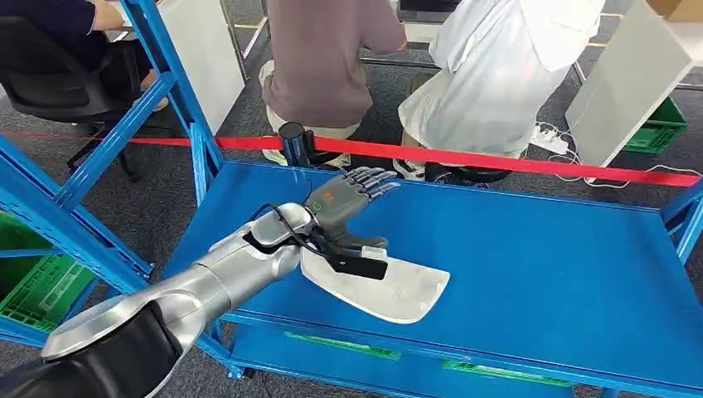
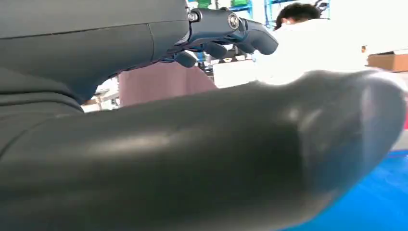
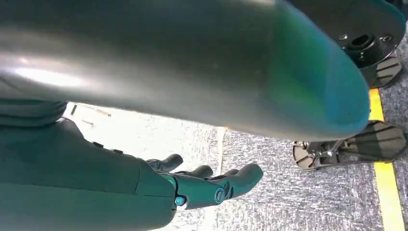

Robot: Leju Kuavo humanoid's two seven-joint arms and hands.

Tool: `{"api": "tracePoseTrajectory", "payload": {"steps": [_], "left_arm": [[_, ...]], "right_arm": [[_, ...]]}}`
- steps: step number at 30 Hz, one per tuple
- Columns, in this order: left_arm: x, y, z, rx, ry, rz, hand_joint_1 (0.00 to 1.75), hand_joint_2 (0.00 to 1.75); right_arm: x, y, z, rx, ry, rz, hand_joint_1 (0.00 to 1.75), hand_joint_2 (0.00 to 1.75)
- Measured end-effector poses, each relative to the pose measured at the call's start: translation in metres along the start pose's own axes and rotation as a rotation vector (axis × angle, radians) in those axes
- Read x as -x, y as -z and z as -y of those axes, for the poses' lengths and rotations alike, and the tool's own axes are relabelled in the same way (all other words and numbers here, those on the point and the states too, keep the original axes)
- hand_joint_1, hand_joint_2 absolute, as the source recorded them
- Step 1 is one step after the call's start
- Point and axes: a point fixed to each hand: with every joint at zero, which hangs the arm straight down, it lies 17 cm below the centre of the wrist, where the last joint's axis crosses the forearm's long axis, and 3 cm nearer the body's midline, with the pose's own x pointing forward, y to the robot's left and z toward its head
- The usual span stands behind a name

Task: Take the parts from the cabinet and place them on the table.

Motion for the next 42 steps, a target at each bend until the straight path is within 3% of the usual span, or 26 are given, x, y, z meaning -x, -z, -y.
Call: {"api": "tracePoseTrajectory", "payload": {"steps": [7,12,42], "left_arm": [[0.03,0.009,-0.014,0.04,0.05,-0.188,0.0,0.0],[0.041,0.01,-0.016,0.074,0.072,-0.253,0.0,0.0],[0.04,0.004,0.0,0.097,0.086,-0.22,0.0,0.0]], "right_arm": [[0.001,0.0,-0.001,-0.003,-0.02,-0.001,0.0,0.0],[0.0,0.0,-0.001,-0.003,-0.021,0.0,0.0,0.0],[0.001,0.0,0.0,0.0,-0.034,-0.003,0.0,0.0]]}}
